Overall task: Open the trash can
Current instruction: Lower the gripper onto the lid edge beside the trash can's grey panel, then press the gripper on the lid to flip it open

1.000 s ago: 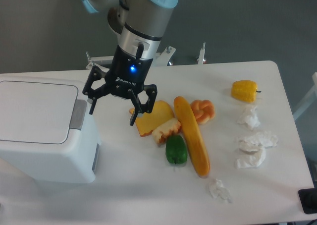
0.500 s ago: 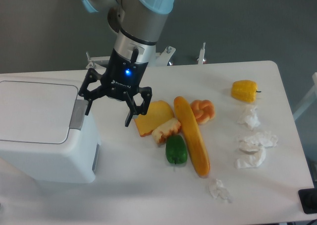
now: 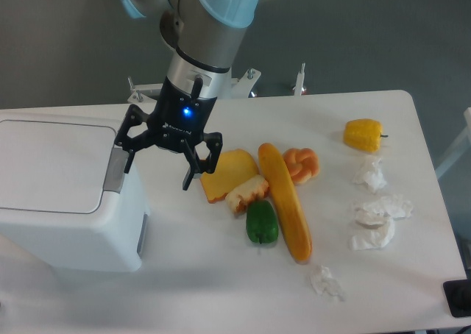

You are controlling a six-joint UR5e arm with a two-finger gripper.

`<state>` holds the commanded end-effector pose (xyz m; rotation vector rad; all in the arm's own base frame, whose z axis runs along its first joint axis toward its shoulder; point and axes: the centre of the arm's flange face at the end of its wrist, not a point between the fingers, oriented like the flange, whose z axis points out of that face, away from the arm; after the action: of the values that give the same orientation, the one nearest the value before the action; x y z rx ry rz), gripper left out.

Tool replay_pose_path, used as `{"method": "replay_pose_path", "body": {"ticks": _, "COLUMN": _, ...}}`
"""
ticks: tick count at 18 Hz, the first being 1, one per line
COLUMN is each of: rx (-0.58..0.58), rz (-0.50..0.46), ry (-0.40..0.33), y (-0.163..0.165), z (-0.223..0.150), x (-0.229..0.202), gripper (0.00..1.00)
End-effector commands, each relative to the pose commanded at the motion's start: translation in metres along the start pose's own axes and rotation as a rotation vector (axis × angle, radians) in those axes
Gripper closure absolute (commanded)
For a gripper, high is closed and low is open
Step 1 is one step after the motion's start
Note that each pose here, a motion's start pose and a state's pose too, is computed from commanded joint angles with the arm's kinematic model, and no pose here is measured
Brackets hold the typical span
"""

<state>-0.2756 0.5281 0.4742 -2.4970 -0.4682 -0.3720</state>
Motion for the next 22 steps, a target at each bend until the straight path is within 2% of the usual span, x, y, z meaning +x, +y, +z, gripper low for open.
{"method": "replay_pose_path", "body": {"ticks": 22, "rx": -0.018, "rz": -0.002, "ry": 0.009, "y": 0.0061, "z": 0.0095, "x": 0.0013, "gripper": 0.00}}
